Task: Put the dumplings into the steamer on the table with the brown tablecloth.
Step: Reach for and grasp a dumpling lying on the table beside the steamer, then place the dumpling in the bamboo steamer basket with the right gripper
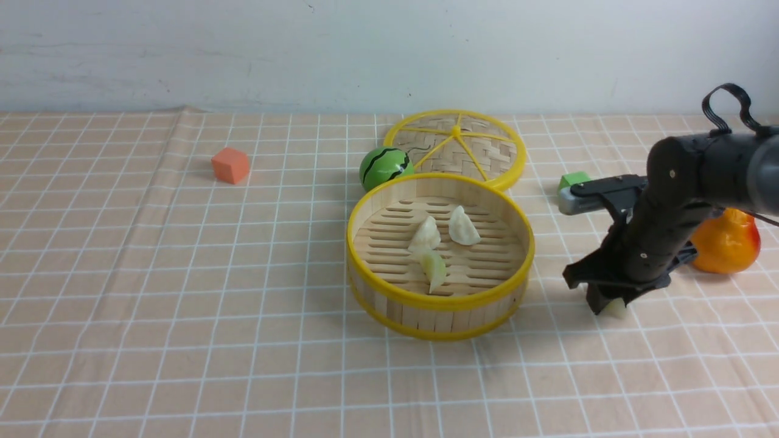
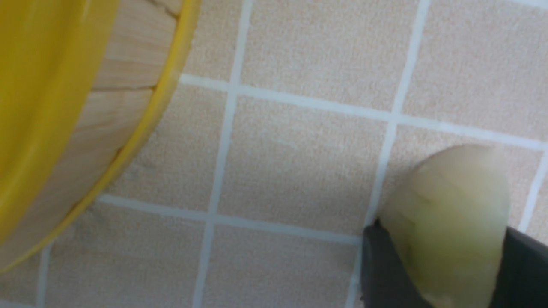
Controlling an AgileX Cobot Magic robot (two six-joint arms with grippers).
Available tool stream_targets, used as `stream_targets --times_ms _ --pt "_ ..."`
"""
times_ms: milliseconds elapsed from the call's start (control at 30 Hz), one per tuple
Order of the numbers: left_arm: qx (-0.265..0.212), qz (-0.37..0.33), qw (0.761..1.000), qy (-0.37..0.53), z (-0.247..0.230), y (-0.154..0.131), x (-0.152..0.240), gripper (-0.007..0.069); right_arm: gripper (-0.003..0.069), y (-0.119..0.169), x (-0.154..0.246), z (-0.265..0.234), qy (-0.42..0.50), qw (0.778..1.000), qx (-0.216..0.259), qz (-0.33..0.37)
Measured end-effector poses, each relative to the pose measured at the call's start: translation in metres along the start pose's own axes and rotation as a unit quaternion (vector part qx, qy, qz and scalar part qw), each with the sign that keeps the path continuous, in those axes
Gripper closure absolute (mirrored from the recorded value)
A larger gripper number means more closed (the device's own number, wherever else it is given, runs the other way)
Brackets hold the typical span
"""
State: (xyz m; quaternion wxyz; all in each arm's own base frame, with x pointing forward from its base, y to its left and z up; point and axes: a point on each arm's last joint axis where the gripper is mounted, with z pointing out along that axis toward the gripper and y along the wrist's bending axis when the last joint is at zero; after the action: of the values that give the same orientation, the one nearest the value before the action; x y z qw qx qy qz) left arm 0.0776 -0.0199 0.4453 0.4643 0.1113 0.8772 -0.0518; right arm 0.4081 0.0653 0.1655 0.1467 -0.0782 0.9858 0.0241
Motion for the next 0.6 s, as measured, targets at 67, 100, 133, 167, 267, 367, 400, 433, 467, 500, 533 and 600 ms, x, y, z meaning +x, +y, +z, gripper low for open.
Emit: stream_targets --times_ms 67,100,133,167,267,367,400,433,467,500,533,600 --pt "0.000 0.000 1.000 0.002 0.000 0.000 0.000 0.0639 0.0420 0.001 -0.004 -0.010 -0.005 1.000 -0.002 0.001" --pt "-0.001 0.000 1.000 0.005 0.000 0.000 0.001 0.0639 0.0419 0.003 -0.007 -0.017 -0.006 1.000 -0.005 -0.001" --pt "-0.001 0.000 1.000 0.007 0.000 0.000 0.001 0.0639 0.0418 0.007 -0.010 -0.024 -0.010 1.000 -0.009 -0.005" --pt "-0.002 0.000 1.000 0.011 0.000 0.000 0.002 0.0639 0.0418 0.013 -0.014 -0.034 -0.016 1.000 -0.015 -0.013" --pt "-0.002 0.000 1.000 0.013 0.000 0.000 0.002 0.0639 0.0418 0.051 -0.030 -0.065 -0.051 0.996 -0.048 -0.056" --pt "-0.002 0.000 1.000 0.013 0.000 0.000 0.002 0.0639 0.0418 0.097 -0.038 -0.081 -0.085 0.988 -0.083 -0.097" --pt "-0.002 0.000 1.000 0.013 0.000 0.000 0.002 0.0639 0.0418 0.108 -0.039 -0.080 -0.091 0.986 -0.089 -0.106" --pt "-0.002 0.000 1.000 0.013 0.000 0.000 0.002 0.0639 0.0418 0.111 -0.039 -0.080 -0.091 0.986 -0.090 -0.108" --pt "-0.002 0.000 1.000 0.013 0.000 0.000 0.002 0.0639 0.0418 0.126 -0.040 -0.074 -0.096 0.983 -0.097 -0.120" --pt "-0.002 0.000 1.000 0.013 0.000 0.000 0.002 0.0638 0.0418 0.134 -0.041 -0.067 -0.095 0.983 -0.098 -0.124" --pt "-0.002 0.000 1.000 0.013 0.000 0.000 0.002 0.0638 0.0418 0.139 -0.041 -0.059 -0.092 0.983 -0.096 -0.124" --pt "-0.002 0.000 1.000 0.011 -0.001 0.001 0.003 0.0638 0.0418 0.142 -0.041 -0.040 -0.082 0.986 -0.084 -0.118"
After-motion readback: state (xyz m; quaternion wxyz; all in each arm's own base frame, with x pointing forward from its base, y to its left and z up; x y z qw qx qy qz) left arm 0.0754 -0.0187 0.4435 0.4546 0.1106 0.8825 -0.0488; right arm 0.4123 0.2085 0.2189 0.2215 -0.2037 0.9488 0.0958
